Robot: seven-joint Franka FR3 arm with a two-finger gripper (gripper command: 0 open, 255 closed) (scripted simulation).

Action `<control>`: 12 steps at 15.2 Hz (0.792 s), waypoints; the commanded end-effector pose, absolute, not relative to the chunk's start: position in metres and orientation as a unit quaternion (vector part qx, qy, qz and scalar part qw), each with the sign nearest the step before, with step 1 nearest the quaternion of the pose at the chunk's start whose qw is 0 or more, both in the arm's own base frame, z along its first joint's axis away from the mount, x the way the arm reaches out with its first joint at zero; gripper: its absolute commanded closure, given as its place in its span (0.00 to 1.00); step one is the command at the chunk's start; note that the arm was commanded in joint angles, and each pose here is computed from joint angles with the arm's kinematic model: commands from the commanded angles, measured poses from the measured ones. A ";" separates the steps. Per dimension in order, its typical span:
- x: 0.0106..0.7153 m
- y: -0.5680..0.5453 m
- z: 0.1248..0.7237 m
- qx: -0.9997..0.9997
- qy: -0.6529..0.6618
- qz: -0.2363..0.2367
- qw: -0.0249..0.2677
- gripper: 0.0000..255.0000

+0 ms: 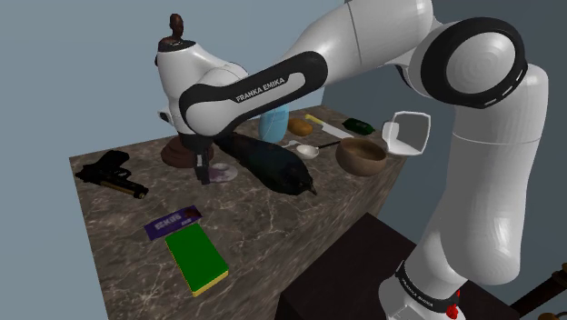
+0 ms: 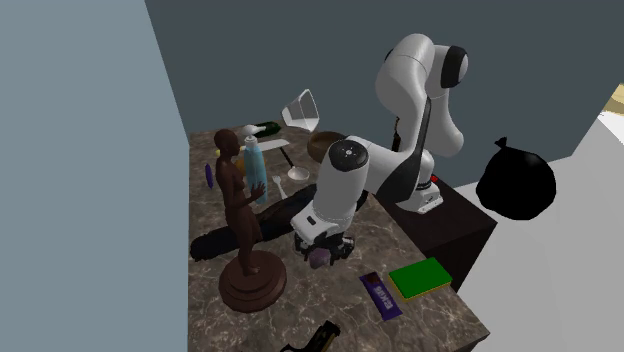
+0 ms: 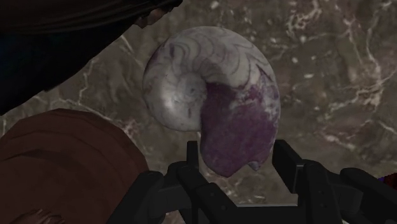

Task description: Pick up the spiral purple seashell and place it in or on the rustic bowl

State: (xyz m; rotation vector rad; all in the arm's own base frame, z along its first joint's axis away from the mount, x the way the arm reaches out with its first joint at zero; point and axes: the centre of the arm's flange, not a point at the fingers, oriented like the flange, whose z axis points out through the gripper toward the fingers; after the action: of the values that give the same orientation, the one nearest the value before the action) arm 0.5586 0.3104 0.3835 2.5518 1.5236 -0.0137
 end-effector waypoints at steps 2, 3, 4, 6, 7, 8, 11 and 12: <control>0.559 0.310 0.383 0.856 0.511 -0.005 0.085 1.00; 0.559 0.310 0.383 0.856 0.511 -0.005 0.085 1.00; 0.559 0.310 0.383 0.856 0.511 -0.005 0.085 1.00; 0.559 0.310 0.388 0.856 0.511 -0.005 0.085 1.00; 0.559 0.310 0.394 0.856 0.511 -0.005 0.085 1.00; 0.559 0.310 0.399 0.856 0.511 -0.005 0.085 1.00; 0.559 0.310 0.415 0.856 0.511 -0.005 0.085 1.00; 0.559 0.310 0.420 0.856 0.511 -0.005 0.085 1.00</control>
State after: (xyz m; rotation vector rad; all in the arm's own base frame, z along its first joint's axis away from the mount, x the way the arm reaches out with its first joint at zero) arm 0.5579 0.3102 0.4154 2.5519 1.5232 -0.0142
